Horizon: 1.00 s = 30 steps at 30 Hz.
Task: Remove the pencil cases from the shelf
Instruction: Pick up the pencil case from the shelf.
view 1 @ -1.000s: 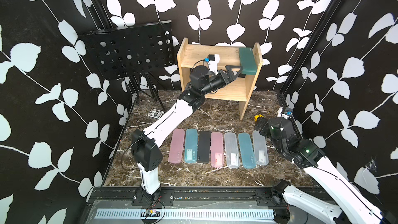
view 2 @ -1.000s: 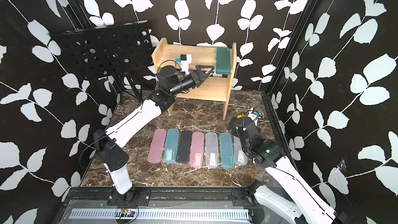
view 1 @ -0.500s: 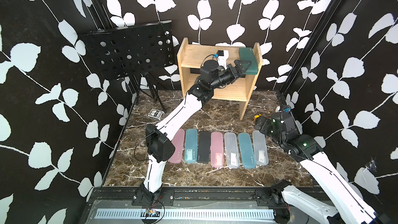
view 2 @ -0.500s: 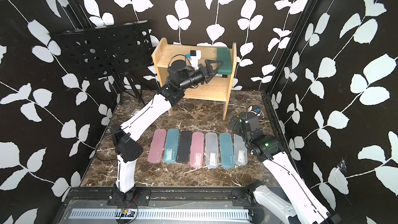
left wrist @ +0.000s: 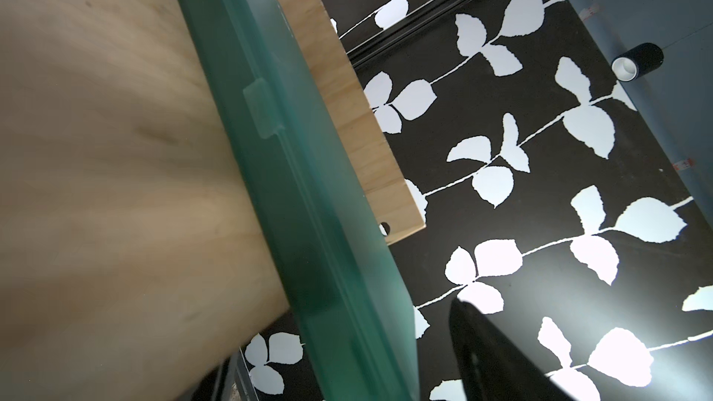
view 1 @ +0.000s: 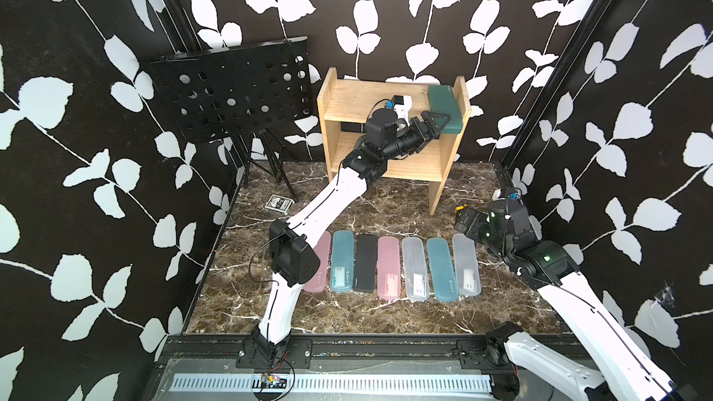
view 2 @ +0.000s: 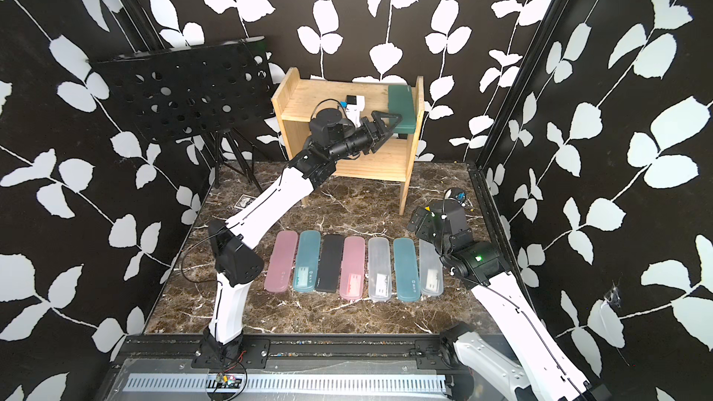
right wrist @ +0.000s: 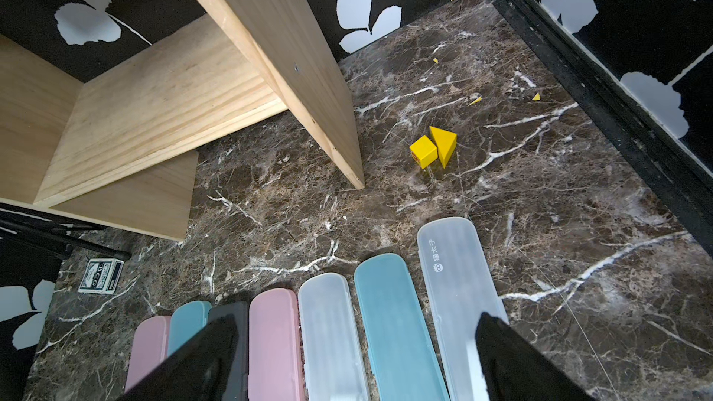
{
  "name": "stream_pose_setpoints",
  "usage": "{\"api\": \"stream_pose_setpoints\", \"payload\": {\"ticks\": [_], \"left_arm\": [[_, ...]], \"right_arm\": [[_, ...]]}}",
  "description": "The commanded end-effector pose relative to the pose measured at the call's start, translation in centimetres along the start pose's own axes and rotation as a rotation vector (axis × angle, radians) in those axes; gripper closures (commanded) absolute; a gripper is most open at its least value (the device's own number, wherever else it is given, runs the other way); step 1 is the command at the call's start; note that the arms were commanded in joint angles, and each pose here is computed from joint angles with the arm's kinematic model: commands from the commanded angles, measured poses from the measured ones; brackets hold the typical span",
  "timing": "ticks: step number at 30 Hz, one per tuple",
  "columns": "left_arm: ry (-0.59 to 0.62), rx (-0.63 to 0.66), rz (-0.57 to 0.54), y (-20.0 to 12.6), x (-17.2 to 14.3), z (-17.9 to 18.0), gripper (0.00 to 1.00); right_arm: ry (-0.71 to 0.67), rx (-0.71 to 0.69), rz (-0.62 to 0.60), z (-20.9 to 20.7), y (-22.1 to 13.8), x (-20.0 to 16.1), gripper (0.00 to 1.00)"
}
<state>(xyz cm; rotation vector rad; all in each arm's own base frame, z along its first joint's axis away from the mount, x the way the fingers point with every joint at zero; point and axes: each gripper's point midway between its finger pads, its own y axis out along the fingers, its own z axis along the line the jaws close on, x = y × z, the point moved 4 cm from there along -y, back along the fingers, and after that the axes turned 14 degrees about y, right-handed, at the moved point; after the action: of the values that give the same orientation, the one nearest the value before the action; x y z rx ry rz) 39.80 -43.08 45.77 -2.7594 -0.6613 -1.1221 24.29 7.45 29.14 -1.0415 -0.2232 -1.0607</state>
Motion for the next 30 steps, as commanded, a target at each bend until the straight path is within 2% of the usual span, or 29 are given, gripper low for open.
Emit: {"api": "stream_pose_setpoints", "payload": {"ticks": [1, 8, 12, 16, 21, 27, 30], "left_arm": [[-0.005, -0.022, -0.013, -0.1, 0.8, -1.1, 0.24], [-0.01, -0.031, -0.018, 0.1, 0.7, -1.1, 0.48], [-0.008, -0.029, -0.014, -0.2, 0.6, -1.0, 0.53], [-0.006, -0.025, -0.025, -0.6, 0.5, -0.9, 0.68], [0.005, -0.035, -0.038, -1.3, 0.3, -1.0, 1.0], [0.051, -0.037, -0.041, -3.1, 0.2, -0.9, 1.0], [0.089, -0.087, -0.054, -4.5, 0.0, -1.4, 1.0]], "right_arm": [[-0.015, 0.014, 0.014, 0.3, 0.3, -0.1, 0.01], [-0.014, 0.005, 0.018, -0.1, 0.2, -0.3, 0.01], [-0.01, 0.004, 0.021, -0.3, 0.3, -0.4, 0.01], [-0.008, 0.01, 0.032, -0.2, 0.4, -0.6, 0.01], [-0.016, 0.018, 0.031, 0.0, 0.4, -0.6, 0.01], [-0.026, 0.058, 0.015, 0.7, 0.2, -0.1, 0.01], [-0.056, 0.133, 0.007, 1.9, -0.4, 0.2, 0.01]]}}
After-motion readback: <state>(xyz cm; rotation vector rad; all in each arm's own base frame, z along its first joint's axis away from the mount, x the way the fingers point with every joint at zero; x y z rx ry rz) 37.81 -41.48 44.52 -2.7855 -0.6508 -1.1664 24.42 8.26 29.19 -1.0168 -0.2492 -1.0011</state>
